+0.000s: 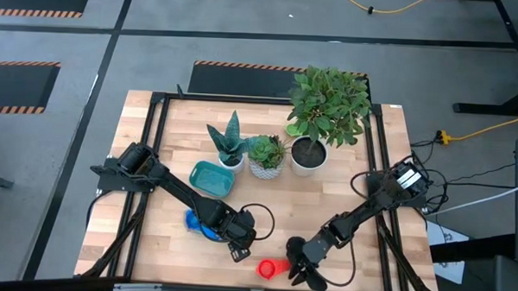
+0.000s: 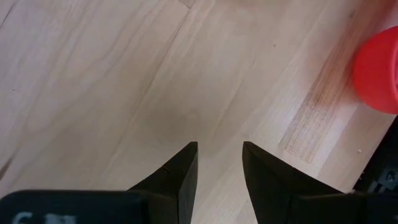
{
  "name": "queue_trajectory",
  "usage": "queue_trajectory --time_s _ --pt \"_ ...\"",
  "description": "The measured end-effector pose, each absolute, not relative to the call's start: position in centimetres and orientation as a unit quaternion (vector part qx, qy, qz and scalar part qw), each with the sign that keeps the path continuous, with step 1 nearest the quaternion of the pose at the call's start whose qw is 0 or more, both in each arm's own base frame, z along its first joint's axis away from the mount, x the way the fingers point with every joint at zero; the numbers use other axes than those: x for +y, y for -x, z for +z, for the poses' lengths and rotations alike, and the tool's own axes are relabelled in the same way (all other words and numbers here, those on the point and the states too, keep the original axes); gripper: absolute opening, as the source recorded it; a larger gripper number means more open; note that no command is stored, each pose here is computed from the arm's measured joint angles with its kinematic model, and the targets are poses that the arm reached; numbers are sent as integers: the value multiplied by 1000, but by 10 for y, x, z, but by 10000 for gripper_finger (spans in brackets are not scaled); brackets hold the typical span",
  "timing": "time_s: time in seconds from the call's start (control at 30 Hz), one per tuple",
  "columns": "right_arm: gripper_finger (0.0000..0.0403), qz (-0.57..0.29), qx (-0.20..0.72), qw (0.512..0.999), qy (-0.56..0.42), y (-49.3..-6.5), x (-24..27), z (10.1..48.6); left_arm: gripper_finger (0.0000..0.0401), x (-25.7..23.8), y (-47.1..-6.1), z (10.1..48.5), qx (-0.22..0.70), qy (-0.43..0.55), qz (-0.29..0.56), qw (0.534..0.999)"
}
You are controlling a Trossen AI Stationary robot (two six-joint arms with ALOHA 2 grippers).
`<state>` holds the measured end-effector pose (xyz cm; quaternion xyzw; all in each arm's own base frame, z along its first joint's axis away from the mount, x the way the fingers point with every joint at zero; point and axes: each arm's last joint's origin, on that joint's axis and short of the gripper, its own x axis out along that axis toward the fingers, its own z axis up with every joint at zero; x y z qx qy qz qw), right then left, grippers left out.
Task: Nest measuring cups in basket
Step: Stack the red measuring cup into the blue measuring cup
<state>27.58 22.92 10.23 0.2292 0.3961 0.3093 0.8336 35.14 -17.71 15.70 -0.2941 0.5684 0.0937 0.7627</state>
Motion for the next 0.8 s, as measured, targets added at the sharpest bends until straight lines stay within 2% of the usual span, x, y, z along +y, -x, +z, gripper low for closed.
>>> queue_trajectory --time_s 0.17,0.8 --pt "117 299 389 840 -233 -283 221 100 119 -176 -350 160 572 274 79 769" --pt "117 279 322 881 -204 -325 180 113 119 -155 -346 210 518 283 63 805"
